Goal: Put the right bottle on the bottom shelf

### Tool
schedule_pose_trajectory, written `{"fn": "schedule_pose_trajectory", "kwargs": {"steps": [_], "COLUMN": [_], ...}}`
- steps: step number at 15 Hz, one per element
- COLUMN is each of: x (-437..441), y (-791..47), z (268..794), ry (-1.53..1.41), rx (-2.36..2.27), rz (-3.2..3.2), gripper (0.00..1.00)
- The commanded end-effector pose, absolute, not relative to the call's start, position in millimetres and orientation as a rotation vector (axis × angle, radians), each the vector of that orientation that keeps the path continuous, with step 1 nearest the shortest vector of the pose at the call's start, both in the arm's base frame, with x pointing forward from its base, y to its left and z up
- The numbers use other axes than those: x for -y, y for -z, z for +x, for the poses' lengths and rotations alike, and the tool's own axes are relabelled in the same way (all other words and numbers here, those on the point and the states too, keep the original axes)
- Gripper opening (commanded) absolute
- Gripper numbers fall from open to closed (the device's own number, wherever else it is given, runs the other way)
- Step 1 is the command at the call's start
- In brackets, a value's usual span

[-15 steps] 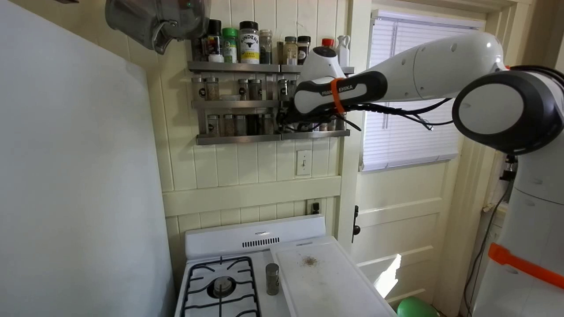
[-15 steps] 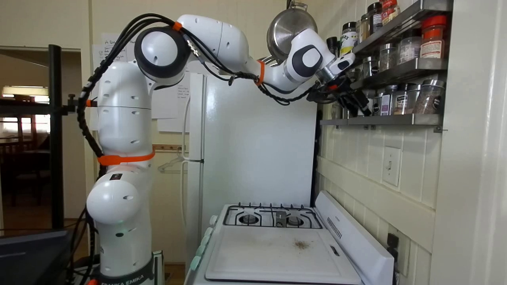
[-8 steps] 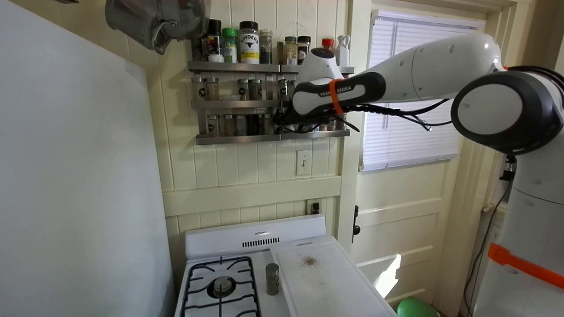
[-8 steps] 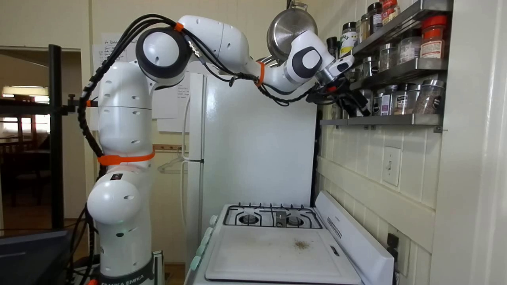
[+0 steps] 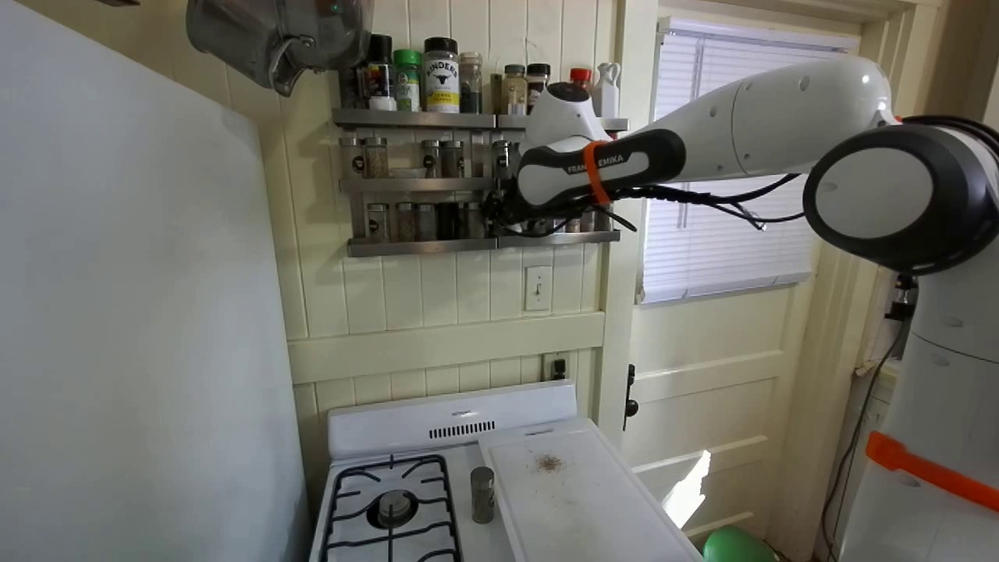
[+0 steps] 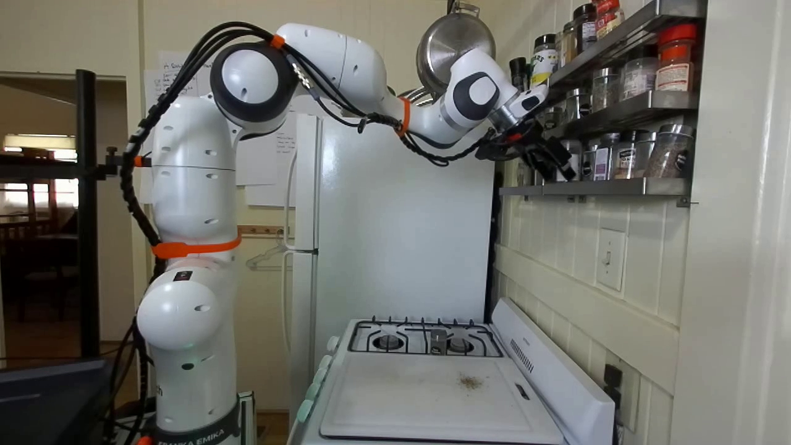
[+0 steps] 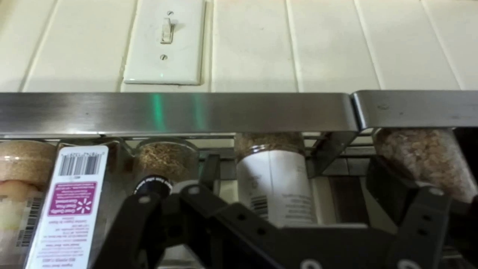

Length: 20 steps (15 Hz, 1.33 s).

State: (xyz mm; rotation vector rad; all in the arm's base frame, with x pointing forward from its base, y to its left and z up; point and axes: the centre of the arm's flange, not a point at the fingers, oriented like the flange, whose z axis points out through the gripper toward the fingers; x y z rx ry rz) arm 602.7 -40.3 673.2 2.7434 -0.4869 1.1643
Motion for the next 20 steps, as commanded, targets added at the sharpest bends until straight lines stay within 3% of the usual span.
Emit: {"fn": "schedule_pose_trajectory", "kwargs": {"steps": [1,20], "x": [30,-6], "y": [-671,-659], "z": [587,514], "ry": [-1.138,-1.241], "rx": [0.527,0.593], "rz": [2.709,2.529], "gripper": [1.0,1.0]}}
